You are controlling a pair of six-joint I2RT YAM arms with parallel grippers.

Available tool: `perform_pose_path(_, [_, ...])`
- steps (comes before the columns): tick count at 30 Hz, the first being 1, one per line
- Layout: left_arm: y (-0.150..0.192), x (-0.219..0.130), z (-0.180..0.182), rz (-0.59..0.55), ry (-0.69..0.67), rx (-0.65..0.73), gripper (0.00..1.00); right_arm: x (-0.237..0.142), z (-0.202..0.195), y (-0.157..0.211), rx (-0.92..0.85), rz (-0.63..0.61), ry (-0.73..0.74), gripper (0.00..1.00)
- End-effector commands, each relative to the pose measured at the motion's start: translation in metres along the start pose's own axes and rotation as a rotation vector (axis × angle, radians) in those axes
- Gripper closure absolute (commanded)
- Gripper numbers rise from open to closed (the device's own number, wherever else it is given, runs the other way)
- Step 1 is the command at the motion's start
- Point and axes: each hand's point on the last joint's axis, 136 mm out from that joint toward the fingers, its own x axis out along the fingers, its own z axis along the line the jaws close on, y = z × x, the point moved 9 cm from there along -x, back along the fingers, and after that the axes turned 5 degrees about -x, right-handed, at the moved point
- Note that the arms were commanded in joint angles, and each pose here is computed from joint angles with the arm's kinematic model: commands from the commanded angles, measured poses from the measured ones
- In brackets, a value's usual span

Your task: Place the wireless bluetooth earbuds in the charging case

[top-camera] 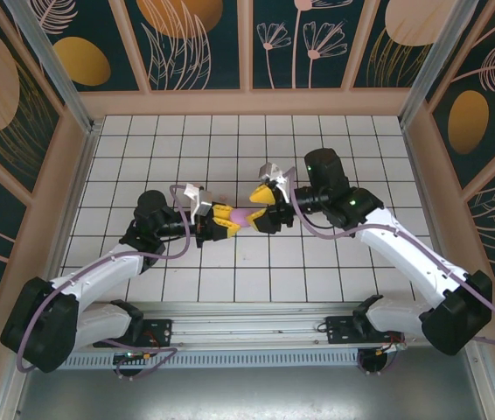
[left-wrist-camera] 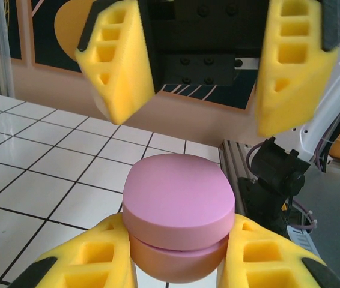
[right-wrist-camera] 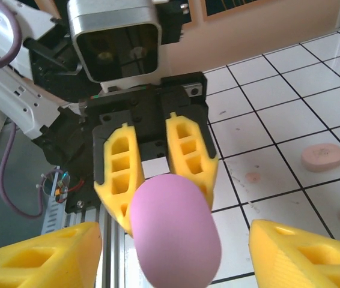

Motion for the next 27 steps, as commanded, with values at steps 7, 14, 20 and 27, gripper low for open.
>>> perform_pose_path(7, [-0.012,0.002,-0.005,-0.026,0.048,0.029,1.0,0.01,0.001,0.007,-0.092,0.087,0.071,0.31])
perform_pose_path(14, [-0.011,0.002,-0.005,-0.019,0.047,0.031,1.0,0.017,-0.004,0.009,-0.091,0.101,0.074,0.31])
perform_pose_path(20, [-0.011,0.002,-0.006,-0.015,0.047,0.037,1.0,0.021,-0.005,0.012,-0.088,0.119,0.07,0.29])
perform_pose_path(27, [-0.01,0.001,-0.008,-0.009,0.054,0.054,1.0,0.017,-0.023,0.007,-0.052,0.123,0.227,0.3])
